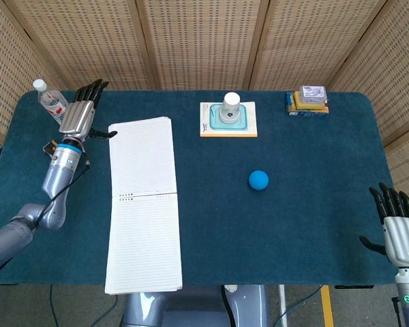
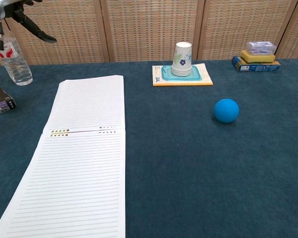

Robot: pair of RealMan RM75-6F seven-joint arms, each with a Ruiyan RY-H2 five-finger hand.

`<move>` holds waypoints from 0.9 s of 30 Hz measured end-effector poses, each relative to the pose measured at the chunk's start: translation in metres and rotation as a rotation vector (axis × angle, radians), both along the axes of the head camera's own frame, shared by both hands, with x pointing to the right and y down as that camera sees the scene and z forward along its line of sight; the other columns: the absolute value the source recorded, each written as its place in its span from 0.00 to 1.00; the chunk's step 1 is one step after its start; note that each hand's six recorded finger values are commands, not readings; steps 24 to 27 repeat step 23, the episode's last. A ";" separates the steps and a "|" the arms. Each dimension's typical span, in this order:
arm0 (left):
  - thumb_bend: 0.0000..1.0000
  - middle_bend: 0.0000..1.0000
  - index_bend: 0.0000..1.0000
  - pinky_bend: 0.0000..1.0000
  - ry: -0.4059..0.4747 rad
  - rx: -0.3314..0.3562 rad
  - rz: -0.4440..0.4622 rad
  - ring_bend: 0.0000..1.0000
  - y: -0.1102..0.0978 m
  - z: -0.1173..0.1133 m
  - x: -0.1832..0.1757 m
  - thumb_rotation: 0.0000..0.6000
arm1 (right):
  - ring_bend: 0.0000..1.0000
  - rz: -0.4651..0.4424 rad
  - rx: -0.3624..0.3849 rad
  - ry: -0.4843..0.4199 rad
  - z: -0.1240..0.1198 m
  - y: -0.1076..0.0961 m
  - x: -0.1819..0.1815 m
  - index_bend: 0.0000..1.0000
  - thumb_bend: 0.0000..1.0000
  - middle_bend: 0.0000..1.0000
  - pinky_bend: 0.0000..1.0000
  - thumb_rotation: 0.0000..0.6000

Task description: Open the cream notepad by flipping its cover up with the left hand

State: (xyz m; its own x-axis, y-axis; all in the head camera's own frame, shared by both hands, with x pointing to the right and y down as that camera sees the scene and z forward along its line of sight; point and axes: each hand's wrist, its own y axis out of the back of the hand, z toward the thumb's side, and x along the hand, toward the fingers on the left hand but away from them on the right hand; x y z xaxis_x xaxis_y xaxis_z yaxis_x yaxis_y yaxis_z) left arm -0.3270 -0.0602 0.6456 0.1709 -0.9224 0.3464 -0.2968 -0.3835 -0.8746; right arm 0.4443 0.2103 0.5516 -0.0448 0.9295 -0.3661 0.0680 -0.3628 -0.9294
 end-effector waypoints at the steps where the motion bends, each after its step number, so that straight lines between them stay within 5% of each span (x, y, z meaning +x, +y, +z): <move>1: 0.00 0.00 0.00 0.00 0.003 0.002 0.009 0.00 0.006 -0.005 -0.004 1.00 | 0.00 -0.002 0.002 -0.005 -0.001 0.000 0.000 0.00 0.00 0.00 0.00 1.00; 9: 0.00 0.00 0.00 0.00 -0.039 -0.031 0.026 0.00 0.076 -0.039 -0.052 1.00 | 0.00 -0.014 0.019 -0.029 -0.007 0.003 0.000 0.00 0.00 0.00 0.00 1.00; 23: 0.00 0.00 0.00 0.00 -0.172 -0.011 -0.125 0.00 0.229 -0.084 -0.131 1.00 | 0.00 -0.022 0.034 -0.045 -0.010 0.005 0.005 0.00 0.00 0.00 0.00 1.00; 27: 0.00 0.00 0.00 0.00 -0.172 -0.011 -0.125 0.00 0.229 -0.084 -0.131 1.00 | 0.00 -0.022 0.034 -0.045 -0.010 0.005 0.005 0.00 0.00 0.00 0.00 1.00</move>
